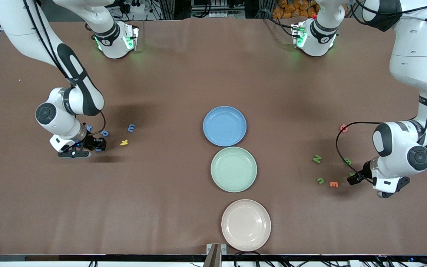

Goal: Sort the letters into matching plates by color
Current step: 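Grasp and lift the blue G and green a with both grippers, then carry the G and a over the blue and green plates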

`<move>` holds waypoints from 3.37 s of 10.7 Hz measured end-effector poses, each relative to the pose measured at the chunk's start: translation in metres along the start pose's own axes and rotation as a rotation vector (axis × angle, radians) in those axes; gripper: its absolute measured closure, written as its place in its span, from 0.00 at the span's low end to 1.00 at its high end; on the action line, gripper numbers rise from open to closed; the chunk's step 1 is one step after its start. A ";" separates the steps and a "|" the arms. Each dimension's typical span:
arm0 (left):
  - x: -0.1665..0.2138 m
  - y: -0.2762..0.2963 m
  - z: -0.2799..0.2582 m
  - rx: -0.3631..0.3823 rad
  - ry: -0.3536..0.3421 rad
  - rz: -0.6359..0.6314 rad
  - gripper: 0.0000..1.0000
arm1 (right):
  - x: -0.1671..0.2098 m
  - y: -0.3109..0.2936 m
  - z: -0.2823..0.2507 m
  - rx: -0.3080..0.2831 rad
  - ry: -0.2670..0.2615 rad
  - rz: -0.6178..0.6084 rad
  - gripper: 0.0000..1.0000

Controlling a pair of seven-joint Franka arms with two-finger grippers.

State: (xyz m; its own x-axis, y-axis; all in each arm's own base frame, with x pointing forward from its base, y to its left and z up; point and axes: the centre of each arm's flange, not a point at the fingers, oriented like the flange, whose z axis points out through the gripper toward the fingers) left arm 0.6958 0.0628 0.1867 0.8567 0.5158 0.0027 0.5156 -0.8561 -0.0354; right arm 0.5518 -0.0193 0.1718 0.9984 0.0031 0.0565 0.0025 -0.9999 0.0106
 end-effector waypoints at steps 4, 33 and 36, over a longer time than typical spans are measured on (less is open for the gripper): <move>-0.003 0.004 0.010 0.004 -0.009 0.006 0.00 | 0.004 -0.002 -0.003 0.001 0.008 -0.002 0.65; -0.146 0.207 -0.082 -0.056 -0.024 0.069 0.73 | -0.042 -0.378 -0.125 0.191 -0.128 0.317 0.65; -0.196 0.252 -0.096 -0.116 -0.074 0.015 0.73 | -0.060 -0.427 -0.125 0.201 -0.138 0.359 0.65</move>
State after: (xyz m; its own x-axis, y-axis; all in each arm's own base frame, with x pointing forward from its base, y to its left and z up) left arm 0.6593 -0.2575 0.2733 0.8628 0.5005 -0.0708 0.5051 -0.8593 0.0805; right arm 0.4835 0.4093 0.2886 0.9361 -0.3330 -0.1136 -0.3491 -0.9194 -0.1811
